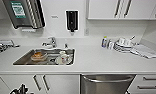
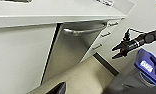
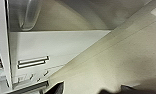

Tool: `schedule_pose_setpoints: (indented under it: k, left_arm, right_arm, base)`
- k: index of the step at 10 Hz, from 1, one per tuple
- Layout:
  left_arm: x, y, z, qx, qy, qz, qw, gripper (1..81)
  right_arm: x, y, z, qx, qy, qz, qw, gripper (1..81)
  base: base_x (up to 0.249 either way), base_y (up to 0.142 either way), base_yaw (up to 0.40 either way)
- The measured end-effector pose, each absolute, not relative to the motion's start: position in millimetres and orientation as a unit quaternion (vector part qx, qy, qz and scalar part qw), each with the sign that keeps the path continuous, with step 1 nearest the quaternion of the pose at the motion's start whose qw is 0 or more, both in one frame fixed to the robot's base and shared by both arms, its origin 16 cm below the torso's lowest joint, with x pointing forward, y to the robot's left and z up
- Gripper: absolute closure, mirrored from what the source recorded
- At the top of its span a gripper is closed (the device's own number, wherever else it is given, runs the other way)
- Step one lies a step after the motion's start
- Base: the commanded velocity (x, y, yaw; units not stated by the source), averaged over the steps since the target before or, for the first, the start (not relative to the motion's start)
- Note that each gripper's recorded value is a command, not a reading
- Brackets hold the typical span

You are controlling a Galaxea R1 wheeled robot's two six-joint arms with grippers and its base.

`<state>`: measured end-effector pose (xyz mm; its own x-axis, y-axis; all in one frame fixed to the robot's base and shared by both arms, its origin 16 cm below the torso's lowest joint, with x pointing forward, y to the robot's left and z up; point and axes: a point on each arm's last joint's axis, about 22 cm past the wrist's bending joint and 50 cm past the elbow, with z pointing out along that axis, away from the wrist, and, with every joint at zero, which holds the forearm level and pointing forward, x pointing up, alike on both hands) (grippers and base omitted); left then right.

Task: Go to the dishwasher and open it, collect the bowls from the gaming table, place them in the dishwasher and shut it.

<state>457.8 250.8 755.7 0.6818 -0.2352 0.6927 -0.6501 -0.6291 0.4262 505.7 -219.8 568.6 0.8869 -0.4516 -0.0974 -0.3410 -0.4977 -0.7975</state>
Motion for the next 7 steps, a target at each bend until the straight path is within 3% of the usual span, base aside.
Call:
schedule_pose_setpoints:
  k: [7]
  left_arm:
    - [460,253,754,0.852,-0.259,0.302,0.341,1.0]
  right_arm:
    - [592,-261,624,-0.815,0.341,-0.095,0.458,1.0]
  base:
    - [0.0,0.0,0.0]
